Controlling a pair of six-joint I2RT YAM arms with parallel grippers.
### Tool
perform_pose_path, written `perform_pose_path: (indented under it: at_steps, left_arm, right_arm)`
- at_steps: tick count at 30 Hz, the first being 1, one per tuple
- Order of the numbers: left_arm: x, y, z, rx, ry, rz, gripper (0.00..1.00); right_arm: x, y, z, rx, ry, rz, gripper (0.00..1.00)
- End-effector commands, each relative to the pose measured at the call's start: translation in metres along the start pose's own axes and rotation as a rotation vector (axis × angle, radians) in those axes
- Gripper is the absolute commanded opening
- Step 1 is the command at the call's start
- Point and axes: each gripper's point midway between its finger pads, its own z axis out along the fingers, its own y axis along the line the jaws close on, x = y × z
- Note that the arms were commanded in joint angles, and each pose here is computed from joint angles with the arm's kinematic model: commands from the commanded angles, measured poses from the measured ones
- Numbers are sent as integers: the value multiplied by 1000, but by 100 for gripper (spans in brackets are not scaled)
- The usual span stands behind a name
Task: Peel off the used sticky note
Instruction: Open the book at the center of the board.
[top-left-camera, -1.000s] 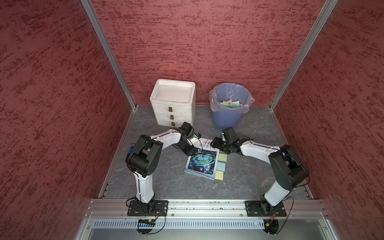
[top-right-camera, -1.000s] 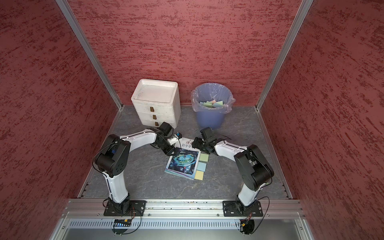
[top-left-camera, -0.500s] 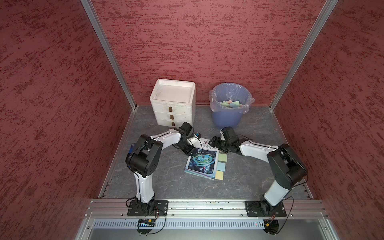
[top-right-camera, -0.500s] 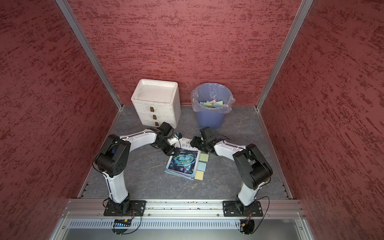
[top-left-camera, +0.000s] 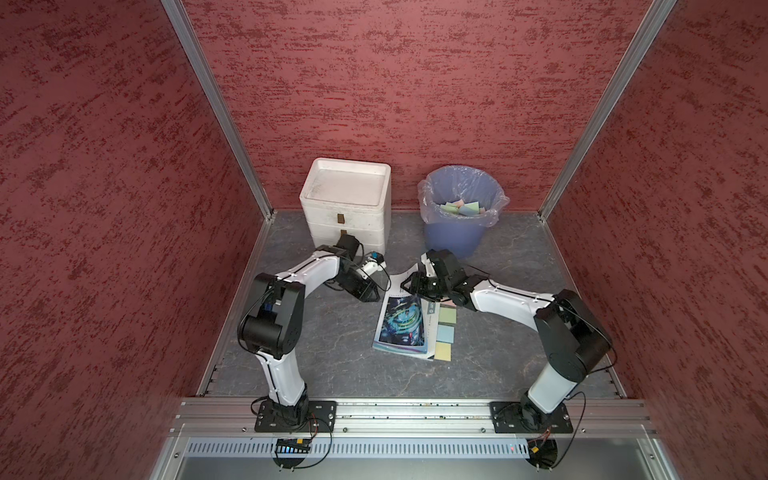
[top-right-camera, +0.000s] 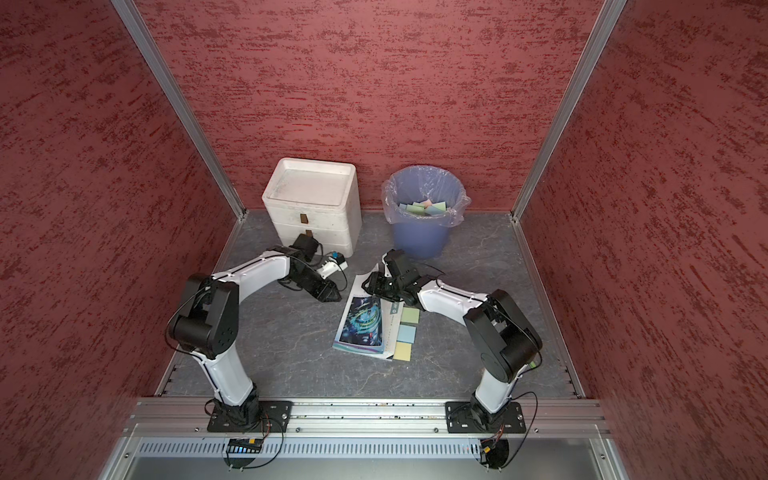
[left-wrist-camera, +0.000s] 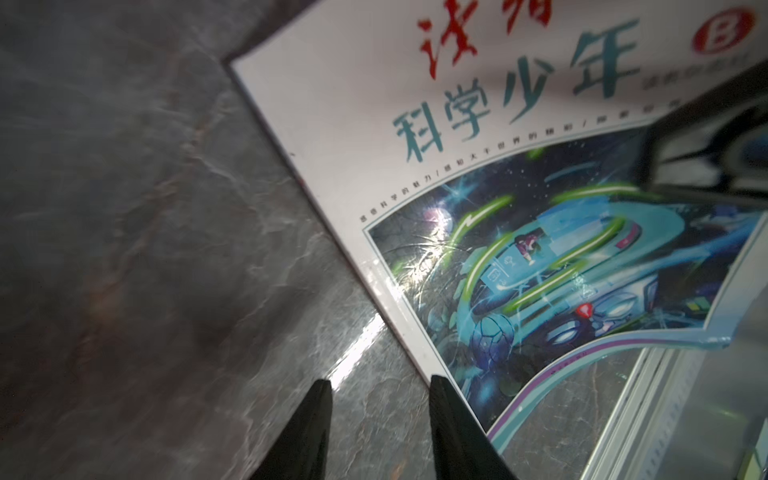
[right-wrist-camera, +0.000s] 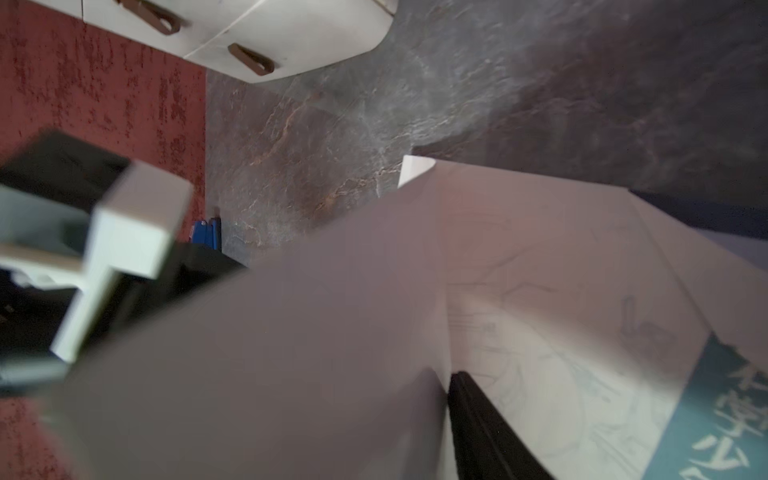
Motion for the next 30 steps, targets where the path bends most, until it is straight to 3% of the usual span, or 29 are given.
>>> perform_pose_path:
  at_steps: [1, 11, 18, 21, 30]
  left_arm:
    - [-13, -15, -44, 77, -120, -27, 44]
    - [2, 24, -97, -17, -218, -116, 47]
    - [7, 27, -111, -55, -236, -102, 50]
    - [9, 28, -112, -69, -232, -98, 50]
    - [13, 34, -106, -88, -215, -114, 50]
  right_arm:
    - [6, 22, -6, 28, -14, -51, 53]
    - [26, 69, 36, 11, 42, -101, 60]
    - [42, 94, 75, -60, 120, -111, 89]
    - [43, 99, 87, -92, 140, -94, 95]
    - [50, 120, 107, -226, 197, -49, 98]
